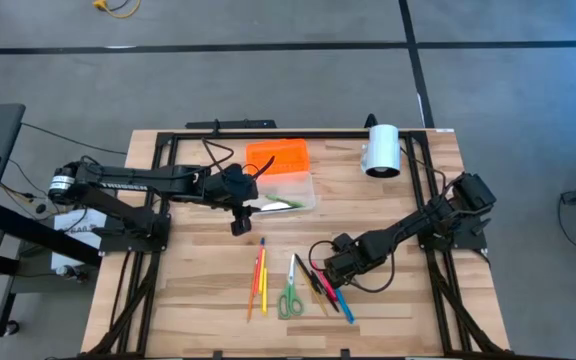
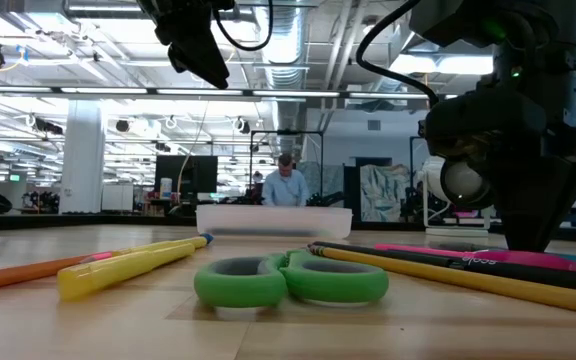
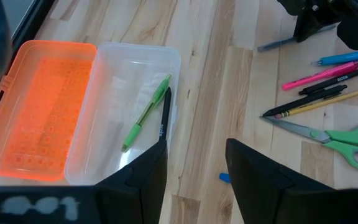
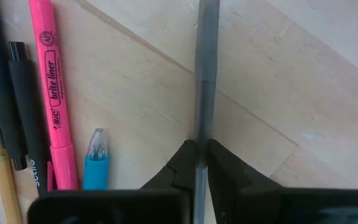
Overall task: Pick & place school supplies into a supply box
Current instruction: Put the gray pen into the supply box
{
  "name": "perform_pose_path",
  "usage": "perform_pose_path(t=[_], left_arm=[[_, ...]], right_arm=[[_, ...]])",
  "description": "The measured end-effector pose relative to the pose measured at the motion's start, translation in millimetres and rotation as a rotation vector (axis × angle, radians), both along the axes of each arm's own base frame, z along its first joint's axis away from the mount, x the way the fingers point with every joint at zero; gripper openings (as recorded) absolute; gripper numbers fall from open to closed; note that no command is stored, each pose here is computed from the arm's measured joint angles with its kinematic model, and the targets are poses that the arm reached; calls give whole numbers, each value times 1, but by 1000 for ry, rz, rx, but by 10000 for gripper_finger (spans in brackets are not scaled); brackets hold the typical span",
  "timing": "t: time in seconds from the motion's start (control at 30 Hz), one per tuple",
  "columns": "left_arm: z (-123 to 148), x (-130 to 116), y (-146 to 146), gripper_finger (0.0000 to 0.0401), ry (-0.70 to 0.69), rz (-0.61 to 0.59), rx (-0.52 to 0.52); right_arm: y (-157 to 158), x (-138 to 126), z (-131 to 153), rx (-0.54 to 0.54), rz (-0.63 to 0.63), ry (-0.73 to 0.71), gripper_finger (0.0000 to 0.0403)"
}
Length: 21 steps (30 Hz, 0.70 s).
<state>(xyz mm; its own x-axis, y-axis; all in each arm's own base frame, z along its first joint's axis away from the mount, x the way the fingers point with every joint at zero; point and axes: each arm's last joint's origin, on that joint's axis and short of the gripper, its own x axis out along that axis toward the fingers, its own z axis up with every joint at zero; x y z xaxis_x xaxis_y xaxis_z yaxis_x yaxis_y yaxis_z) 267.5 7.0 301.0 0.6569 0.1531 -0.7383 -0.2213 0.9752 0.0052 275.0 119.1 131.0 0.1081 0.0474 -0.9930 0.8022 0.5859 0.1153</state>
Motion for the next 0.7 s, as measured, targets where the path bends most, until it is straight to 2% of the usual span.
perform_pose_path(t=[0.7], left_arm=[[0, 0, 0, 153, 0, 0, 1]], right_arm=[[-5, -6, 30, -6, 11, -99, 14]])
